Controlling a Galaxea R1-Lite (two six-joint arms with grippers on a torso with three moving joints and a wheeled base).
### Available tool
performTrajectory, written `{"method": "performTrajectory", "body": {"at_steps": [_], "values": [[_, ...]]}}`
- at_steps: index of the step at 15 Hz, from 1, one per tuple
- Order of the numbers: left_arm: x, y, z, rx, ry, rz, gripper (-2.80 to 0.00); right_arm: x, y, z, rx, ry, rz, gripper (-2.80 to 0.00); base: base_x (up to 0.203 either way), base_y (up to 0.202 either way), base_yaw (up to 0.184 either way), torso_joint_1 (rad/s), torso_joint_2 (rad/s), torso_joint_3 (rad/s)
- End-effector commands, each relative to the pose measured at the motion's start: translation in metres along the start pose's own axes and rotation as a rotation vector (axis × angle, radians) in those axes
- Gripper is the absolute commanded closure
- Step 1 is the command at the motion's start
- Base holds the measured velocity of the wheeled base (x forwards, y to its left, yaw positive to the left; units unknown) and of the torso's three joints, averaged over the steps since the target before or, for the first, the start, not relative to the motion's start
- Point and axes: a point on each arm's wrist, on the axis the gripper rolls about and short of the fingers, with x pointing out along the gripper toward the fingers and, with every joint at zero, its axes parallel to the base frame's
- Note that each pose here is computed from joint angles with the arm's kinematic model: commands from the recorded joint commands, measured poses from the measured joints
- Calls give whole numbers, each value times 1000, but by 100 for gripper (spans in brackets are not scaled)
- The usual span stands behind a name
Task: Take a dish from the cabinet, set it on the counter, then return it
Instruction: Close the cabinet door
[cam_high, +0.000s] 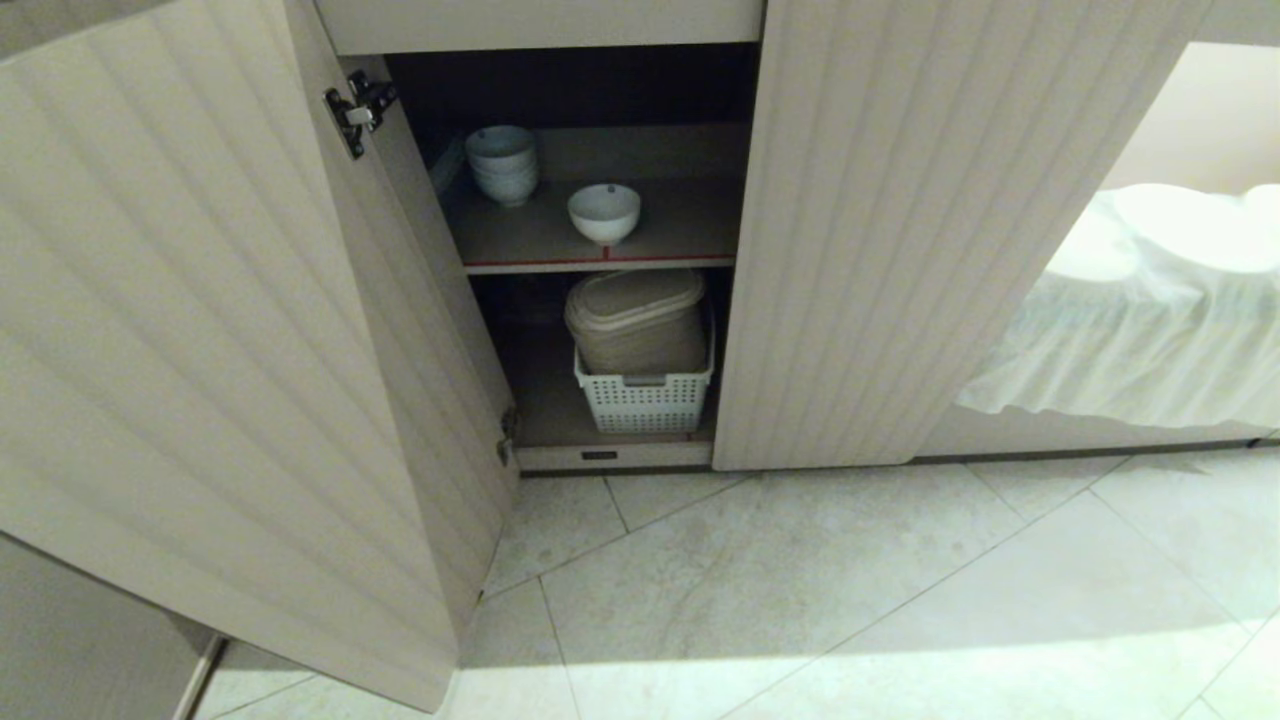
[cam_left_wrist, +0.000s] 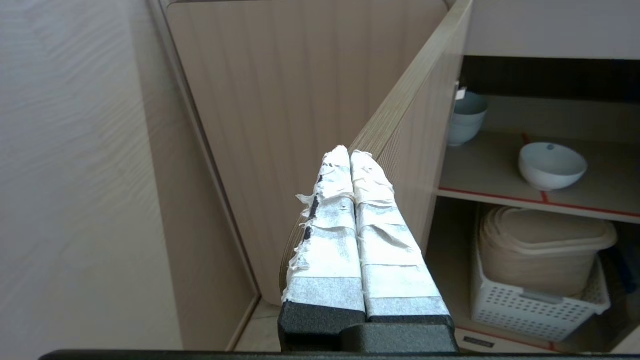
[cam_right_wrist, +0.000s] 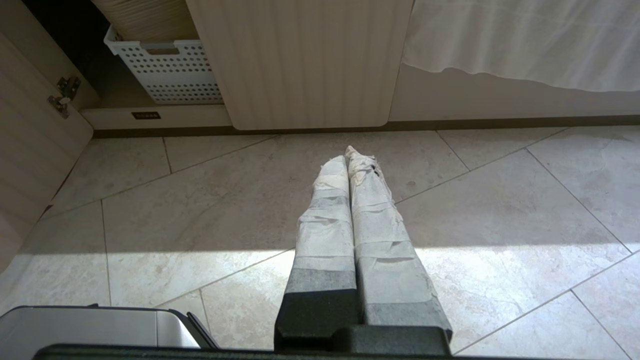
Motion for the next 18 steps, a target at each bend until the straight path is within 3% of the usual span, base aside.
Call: {"method": "performTrajectory", "body": {"at_steps": [1,3,6,12,16,18], "values": [[-6,3,-10,41,83,-11,0,0,0,0,0,0,0,0,0,0,0,0,0,0],[-22,7,-2,50,15,-147,0,0,0,0,0,0,0,0,0,0,0,0,0,0],[-48,13,9,141,-136,-407,0,0,0,0,0,-1,1,0,0,0,0,0,0,0],[-88,19,17,178,-361,-805,0,0,0,0,0,0,0,0,0,0,0,4,0,-3],[-113,21,4,233,-447,-936,0,0,0,0,0,0,0,0,0,0,0,0,0,0],[-118,20,-10,239,-424,-923,0,0,0,0,0,0,0,0,0,0,0,0,0,0]]}}
